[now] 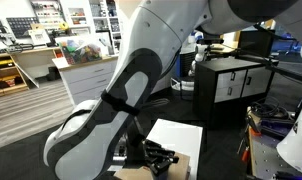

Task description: Remove the marker from the cup and put it on the book

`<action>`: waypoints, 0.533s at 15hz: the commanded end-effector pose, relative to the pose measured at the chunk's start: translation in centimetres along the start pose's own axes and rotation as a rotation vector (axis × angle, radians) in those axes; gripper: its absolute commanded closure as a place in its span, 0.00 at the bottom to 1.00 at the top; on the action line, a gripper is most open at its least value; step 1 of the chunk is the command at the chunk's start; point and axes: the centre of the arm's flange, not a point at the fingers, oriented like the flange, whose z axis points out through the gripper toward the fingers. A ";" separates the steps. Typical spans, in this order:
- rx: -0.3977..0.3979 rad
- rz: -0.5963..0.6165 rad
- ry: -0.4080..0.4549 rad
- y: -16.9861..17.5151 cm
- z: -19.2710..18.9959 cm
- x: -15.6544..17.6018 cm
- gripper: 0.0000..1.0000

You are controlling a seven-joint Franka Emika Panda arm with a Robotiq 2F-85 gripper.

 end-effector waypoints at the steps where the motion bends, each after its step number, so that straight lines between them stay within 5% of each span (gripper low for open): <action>1: -0.006 0.002 -0.001 0.4 -0.5 -0.1 0.99; 8: -0.007 0.011 0.001 0.5 -0.8 -0.4 0.94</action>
